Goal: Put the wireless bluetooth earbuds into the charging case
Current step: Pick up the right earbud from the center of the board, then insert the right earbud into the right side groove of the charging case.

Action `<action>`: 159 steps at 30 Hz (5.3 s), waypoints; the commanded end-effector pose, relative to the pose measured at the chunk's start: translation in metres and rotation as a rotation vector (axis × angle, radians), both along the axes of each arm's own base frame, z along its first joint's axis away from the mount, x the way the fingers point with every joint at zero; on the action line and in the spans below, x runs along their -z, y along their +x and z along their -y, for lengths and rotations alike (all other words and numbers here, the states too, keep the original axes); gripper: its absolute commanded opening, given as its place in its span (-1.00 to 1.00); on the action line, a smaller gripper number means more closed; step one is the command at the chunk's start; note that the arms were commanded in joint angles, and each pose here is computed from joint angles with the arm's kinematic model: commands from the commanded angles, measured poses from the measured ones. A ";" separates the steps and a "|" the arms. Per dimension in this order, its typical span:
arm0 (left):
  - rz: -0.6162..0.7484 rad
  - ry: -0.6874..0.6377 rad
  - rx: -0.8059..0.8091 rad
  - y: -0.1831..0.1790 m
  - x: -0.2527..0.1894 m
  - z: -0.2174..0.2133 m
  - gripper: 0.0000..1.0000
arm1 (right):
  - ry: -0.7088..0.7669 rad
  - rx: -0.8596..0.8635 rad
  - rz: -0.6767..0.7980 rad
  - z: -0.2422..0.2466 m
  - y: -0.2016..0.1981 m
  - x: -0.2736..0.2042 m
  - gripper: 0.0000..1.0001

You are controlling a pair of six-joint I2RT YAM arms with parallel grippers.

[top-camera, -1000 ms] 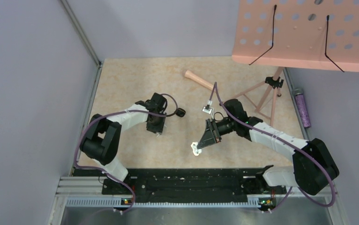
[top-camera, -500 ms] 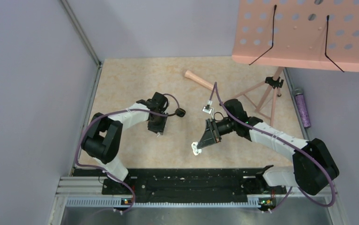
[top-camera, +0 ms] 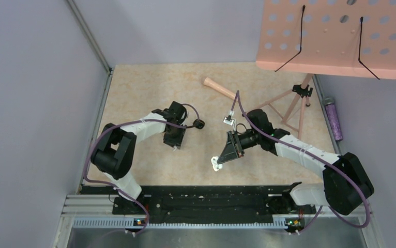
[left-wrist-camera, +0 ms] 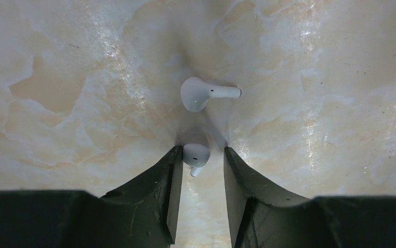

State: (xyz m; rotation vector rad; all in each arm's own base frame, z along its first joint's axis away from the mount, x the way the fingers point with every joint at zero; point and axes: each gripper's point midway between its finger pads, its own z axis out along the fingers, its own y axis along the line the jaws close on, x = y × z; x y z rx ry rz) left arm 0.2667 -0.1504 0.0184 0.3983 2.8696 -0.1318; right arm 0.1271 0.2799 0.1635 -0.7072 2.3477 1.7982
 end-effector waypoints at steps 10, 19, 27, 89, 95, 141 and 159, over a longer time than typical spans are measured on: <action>-0.028 0.050 0.030 -0.002 0.002 -0.005 -0.30 | 0.032 -0.006 0.058 -0.006 0.007 -0.014 -1.00; 0.010 0.044 0.010 0.005 -0.007 -0.004 -0.54 | 0.032 -0.004 0.060 -0.005 0.006 -0.014 -1.00; 0.159 -0.053 -0.009 0.025 -0.058 0.009 -0.55 | 0.034 0.004 0.045 -0.008 0.008 -0.012 -1.00; 1.063 -1.024 0.552 -0.057 -0.290 0.088 -1.00 | 0.413 0.150 -0.218 -0.070 0.110 -0.097 -1.00; 1.040 -1.029 0.564 -0.059 -0.280 0.090 -1.00 | 0.423 0.159 -0.246 -0.068 0.112 -0.103 -1.00; 0.982 -1.056 0.592 -0.055 -0.262 0.100 -1.00 | 0.511 0.152 -0.297 -0.062 0.110 -0.123 -1.00; 0.899 -0.949 0.676 -0.059 -0.251 0.098 -1.00 | 0.516 0.147 -0.287 -0.061 0.107 -0.124 -1.00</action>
